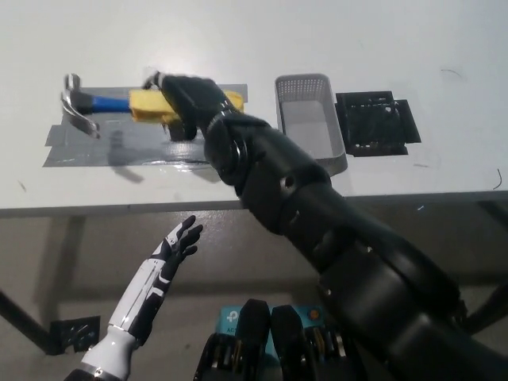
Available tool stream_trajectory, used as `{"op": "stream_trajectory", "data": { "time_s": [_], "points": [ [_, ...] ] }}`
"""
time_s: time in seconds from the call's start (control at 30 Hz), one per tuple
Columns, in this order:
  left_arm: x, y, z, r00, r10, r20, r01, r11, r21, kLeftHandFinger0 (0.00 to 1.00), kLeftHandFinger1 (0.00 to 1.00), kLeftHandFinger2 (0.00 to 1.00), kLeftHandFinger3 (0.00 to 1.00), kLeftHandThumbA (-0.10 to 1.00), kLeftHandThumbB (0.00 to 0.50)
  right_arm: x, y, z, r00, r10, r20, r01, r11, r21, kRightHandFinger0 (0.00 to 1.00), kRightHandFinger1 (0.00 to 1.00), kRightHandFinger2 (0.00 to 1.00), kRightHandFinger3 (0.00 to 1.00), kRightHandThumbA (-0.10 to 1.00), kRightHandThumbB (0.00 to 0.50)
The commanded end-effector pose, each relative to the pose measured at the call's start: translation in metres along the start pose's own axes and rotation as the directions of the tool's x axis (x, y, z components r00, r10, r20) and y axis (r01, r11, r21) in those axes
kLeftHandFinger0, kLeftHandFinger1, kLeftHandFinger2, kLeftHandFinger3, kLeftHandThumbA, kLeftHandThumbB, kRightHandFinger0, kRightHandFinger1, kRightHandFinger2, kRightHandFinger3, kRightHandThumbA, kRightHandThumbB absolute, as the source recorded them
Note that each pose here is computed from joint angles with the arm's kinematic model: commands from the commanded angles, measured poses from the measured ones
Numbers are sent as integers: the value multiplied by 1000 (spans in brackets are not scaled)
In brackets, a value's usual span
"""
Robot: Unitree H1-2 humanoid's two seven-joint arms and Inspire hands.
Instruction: The robot picks the hammer placed on top of the gray container with right hand and places it on the grey area of the desk
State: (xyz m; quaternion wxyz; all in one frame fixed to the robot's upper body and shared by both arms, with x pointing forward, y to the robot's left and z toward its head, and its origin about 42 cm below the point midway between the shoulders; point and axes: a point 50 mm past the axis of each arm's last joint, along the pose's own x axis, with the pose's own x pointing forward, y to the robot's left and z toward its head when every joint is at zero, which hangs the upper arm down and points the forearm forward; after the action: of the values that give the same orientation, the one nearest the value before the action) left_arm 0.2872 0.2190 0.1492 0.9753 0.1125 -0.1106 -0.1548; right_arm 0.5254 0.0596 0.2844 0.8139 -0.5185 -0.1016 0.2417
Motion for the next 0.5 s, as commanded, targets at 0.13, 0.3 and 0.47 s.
{"op": "stream_trajectory", "data": {
  "time_s": [0.13, 0.3, 0.47],
  "points": [
    [7, -2, 11, 999, -16, 41, 16, 1000, 15, 1000, 1000, 1000, 1000, 987, 157, -2, 1, -10, 998, -67, -18, 67, 997, -30, 98, 379, 566, 639, -100, 225],
    [8, 0, 12, 999, -12, 40, 11, 1000, 21, 1000, 1000, 1000, 1000, 979, 163, -4, 7, -18, 998, -55, -39, 54, 998, -26, 38, 362, 697, 393, -91, 174],
    [11, 1, 12, 998, -30, 59, 29, 999, 20, 1000, 1000, 1000, 1000, 954, 137, -6, 9, -27, 995, -90, -41, 88, 995, -40, 692, 874, 997, 939, 346, 192]
  ]
}}
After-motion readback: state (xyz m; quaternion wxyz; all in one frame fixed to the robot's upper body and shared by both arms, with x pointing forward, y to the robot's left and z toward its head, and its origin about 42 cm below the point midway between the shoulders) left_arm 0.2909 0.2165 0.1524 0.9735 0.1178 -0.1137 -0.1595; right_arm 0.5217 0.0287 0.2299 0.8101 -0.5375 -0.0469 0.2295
